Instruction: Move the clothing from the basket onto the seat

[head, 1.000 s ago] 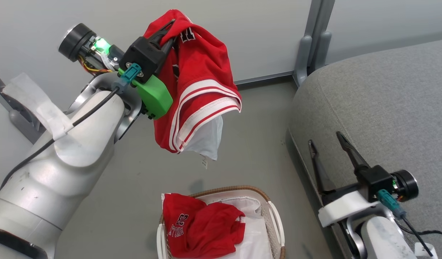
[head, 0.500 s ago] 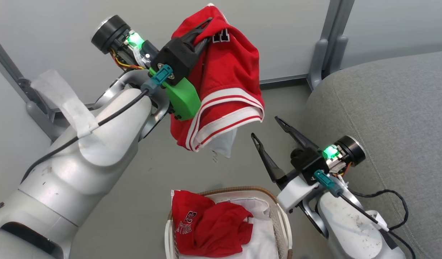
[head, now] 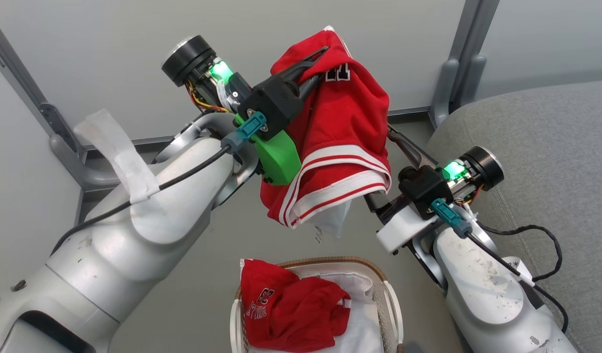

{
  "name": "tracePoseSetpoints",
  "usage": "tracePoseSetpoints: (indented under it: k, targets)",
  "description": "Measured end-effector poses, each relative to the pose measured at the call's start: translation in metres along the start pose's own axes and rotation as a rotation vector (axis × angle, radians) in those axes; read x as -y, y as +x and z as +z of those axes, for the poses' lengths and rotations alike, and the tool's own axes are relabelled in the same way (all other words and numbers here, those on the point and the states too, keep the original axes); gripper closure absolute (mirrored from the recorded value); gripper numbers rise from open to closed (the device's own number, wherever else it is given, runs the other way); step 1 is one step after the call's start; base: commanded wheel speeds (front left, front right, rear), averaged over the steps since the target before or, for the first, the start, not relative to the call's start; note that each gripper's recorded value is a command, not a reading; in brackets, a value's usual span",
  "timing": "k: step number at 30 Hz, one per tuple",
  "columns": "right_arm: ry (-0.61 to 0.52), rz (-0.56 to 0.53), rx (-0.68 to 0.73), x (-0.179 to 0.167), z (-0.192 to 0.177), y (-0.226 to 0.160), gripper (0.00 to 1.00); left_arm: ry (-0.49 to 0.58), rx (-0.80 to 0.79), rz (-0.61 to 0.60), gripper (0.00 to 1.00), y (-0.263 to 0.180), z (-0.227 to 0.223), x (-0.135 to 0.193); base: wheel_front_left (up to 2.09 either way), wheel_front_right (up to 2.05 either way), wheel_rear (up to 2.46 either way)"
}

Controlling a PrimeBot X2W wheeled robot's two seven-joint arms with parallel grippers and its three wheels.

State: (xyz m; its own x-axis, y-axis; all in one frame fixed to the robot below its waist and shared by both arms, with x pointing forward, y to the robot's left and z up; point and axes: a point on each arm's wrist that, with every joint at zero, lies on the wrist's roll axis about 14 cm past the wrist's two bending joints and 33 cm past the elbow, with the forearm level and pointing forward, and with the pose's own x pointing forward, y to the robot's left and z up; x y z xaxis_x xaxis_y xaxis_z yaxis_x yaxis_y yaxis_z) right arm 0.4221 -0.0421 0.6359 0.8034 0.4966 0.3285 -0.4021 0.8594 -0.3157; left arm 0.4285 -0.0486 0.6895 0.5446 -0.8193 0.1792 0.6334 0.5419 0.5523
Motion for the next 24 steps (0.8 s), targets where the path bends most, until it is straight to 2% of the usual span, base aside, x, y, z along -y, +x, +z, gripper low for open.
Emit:
tracePoseSetpoints:
  k: [1,2,3,5,12,13,14,16,17,24]
  targets:
    - [0.000,0.005,0.004,-0.001,0.002,0.001,0.00,-0.005,0.002,-0.004,1.00,0.000,0.000,0.003,0.00,0.00,0.00]
    - [0.002,0.007,0.007,-0.002,0.003,0.001,0.49,-0.009,0.002,-0.007,1.00,0.000,0.000,0.005,0.00,0.00,0.00]
    - [0.004,0.010,0.012,-0.003,0.005,0.002,0.71,-0.016,0.000,-0.010,1.00,-0.001,-0.001,0.007,0.00,0.00,0.00]
    - [0.010,0.016,0.024,-0.004,0.009,0.004,1.00,-0.031,-0.011,-0.013,1.00,-0.003,-0.006,0.011,0.00,0.00,0.00]
    - [0.006,0.015,0.042,-0.003,0.016,0.002,1.00,-0.139,-0.047,0.023,1.00,-0.014,-0.029,0.021,0.00,0.00,0.00]
    - [0.005,0.014,0.044,-0.003,0.017,0.002,1.00,-0.155,-0.055,0.027,0.96,-0.016,-0.033,0.024,0.00,0.00,0.00]
    - [0.005,0.012,0.045,-0.002,0.017,0.002,1.00,-0.174,-0.065,0.030,0.82,-0.018,-0.039,0.028,0.00,0.00,0.00]
    - [0.004,0.006,0.047,0.000,0.018,0.002,1.00,-0.205,-0.073,0.042,0.37,-0.022,-0.046,0.033,0.00,0.00,0.00]
    - [0.004,0.001,0.047,0.001,0.018,0.001,1.00,-0.229,-0.072,0.052,0.00,-0.024,-0.048,0.036,0.00,0.00,0.00]
    - [-0.004,-0.035,0.033,0.014,0.013,-0.001,1.00,-0.406,-0.091,0.127,0.00,-0.038,-0.068,0.060,0.00,0.00,0.00]
